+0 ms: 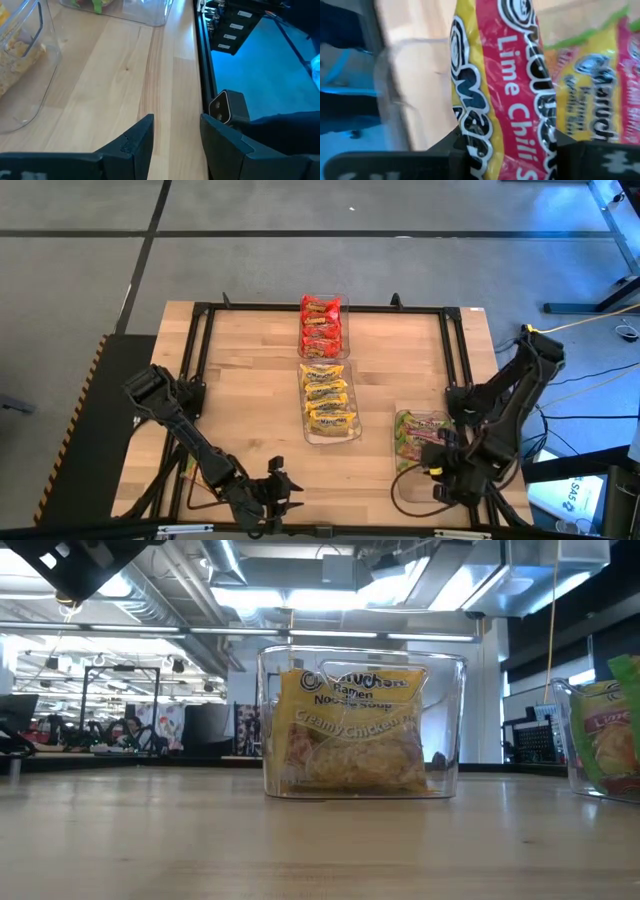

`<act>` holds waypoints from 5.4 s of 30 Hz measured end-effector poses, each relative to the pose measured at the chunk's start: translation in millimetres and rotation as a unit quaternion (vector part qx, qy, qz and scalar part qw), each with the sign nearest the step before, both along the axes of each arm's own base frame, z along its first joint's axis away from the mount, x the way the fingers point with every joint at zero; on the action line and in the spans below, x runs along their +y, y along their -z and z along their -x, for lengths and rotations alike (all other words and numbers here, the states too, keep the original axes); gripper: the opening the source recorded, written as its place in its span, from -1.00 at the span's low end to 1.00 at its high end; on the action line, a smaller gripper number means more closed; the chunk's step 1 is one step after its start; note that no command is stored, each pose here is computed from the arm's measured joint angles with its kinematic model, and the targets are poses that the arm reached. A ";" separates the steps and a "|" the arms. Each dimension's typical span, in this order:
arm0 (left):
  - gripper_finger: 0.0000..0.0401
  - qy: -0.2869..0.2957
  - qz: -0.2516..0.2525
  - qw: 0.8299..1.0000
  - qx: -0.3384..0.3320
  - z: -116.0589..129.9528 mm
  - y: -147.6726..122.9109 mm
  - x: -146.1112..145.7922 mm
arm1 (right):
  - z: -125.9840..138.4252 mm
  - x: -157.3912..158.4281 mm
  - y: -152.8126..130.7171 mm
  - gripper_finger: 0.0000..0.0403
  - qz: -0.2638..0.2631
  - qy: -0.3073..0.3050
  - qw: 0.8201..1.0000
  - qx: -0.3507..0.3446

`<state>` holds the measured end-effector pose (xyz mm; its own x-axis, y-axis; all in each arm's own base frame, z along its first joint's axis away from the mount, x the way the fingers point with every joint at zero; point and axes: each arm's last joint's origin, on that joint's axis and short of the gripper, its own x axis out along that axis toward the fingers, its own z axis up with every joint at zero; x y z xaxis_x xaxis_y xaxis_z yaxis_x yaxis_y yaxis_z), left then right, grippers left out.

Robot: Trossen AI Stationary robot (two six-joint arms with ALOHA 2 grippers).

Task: Sort Maruchan noodles
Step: Put the green noodle pack into the bottom transparent bin

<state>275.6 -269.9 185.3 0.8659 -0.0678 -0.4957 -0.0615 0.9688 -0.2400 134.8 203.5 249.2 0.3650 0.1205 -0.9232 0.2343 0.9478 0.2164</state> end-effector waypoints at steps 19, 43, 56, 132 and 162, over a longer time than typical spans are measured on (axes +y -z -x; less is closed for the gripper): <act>-0.24 -0.002 0.005 1.000 0.002 -4.4 0.0 3.7 | 10.0 -17.1 54.8 -0.55 0.051 0.001 0.998 0.023; -0.24 -0.003 0.030 0.999 0.011 14.5 -43.4 19.8 | 11.5 -23.6 24.9 0.11 0.127 0.021 0.991 0.029; -0.24 -0.001 0.031 0.999 0.013 14.9 -43.5 20.0 | 11.5 -22.7 22.9 -0.04 0.120 0.018 0.992 0.036; -0.24 0.017 0.049 0.956 0.288 32.5 5.3 10.4 | -160.8 33.0 56.0 0.51 -0.057 0.056 0.957 -0.278; -0.24 0.006 -0.027 0.988 0.150 -14.2 36.3 14.2 | -188.0 30.5 97.4 0.47 -0.110 0.144 0.944 -0.275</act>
<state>289.8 -255.7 149.1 0.6785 -0.0434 -0.7333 -0.1106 0.9808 -0.1604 322.8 234.0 151.9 0.8293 0.1090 -0.5480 0.2702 0.7802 0.5642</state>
